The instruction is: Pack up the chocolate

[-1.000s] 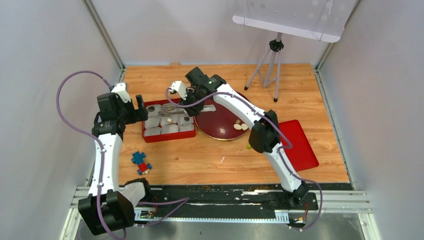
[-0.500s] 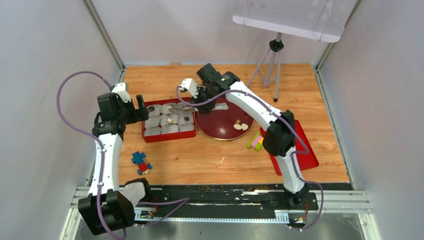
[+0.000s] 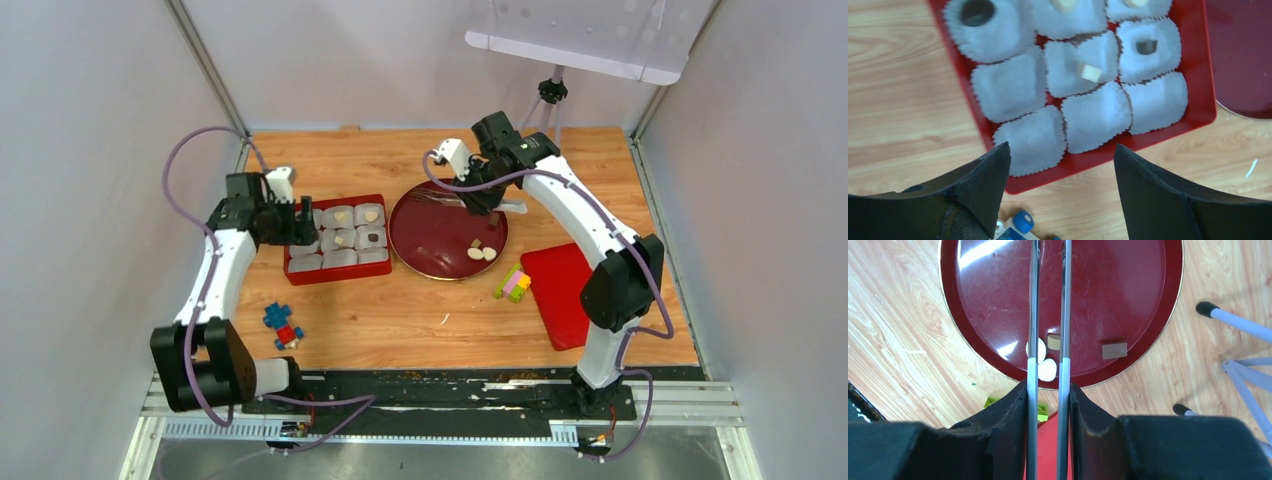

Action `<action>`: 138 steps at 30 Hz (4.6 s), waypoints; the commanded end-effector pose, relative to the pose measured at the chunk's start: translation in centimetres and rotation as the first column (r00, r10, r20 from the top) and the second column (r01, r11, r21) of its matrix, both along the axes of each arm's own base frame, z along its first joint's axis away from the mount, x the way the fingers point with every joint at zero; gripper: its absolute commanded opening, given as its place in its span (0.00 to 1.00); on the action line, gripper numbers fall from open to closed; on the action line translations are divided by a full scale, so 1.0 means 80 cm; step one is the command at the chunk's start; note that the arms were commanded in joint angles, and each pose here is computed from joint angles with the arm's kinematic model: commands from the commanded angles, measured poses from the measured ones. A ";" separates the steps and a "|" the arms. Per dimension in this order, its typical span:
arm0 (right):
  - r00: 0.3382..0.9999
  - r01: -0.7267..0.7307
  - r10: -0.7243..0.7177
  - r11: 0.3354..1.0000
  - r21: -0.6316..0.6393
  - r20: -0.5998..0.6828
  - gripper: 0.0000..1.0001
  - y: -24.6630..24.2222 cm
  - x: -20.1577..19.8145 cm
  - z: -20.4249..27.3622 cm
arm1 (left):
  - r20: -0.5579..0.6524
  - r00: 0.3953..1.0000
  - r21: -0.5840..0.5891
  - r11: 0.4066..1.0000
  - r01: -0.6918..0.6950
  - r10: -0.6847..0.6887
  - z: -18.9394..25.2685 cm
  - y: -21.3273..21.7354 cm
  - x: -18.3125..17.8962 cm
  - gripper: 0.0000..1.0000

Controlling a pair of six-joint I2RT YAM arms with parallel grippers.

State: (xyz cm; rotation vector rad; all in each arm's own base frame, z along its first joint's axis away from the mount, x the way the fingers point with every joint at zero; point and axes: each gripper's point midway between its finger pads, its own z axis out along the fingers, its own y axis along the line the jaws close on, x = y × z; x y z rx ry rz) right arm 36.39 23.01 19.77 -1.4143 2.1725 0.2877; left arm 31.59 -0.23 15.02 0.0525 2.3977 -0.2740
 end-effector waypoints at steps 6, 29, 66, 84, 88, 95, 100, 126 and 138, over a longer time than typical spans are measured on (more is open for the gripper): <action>0.997 0.011 -0.011 1.000 0.003 0.080 0.29 -0.016 0.008 0.029 | -0.150 0.979 0.029 0.989 0.142 -0.136 -0.022 -0.045 0.035 0.67; 0.959 -0.282 0.280 0.954 0.098 0.039 0.28 0.143 -0.021 0.018 | 0.088 0.986 0.062 0.987 -0.147 0.142 0.070 0.028 0.044 0.83; 0.974 -0.225 0.225 0.969 0.106 0.016 0.35 0.247 -0.017 -0.050 | 0.102 0.975 0.050 0.978 -0.202 0.196 0.055 0.047 0.000 0.89; 0.976 -0.214 0.214 0.977 0.002 0.024 0.32 0.232 -0.008 -0.091 | 0.094 0.976 0.040 0.979 -0.200 0.195 0.050 0.045 0.001 0.89; 0.980 -0.196 0.197 0.980 -0.018 0.043 0.31 0.228 0.002 -0.095 | 0.093 0.976 0.040 0.979 -0.200 0.196 0.050 0.045 0.001 0.89; 0.982 -0.173 0.175 0.984 -0.038 0.077 0.31 0.222 0.017 -0.093 | 0.094 0.976 0.037 0.979 -0.198 0.194 0.051 0.044 0.002 0.90; 0.981 -0.169 0.171 0.985 -0.022 0.095 0.31 0.224 0.021 -0.079 | 0.094 0.976 0.034 0.979 -0.200 0.196 0.049 0.044 0.003 0.90; 0.971 -0.154 0.145 0.988 0.029 0.189 0.29 0.165 0.004 0.029 | 0.101 0.982 0.003 0.987 -0.159 0.157 0.050 0.036 0.016 1.00; 0.999 0.023 -0.020 0.995 -0.098 0.029 0.36 -0.041 -0.032 0.006 | 0.094 0.989 -0.040 0.993 -0.114 0.118 0.045 0.024 0.023 1.00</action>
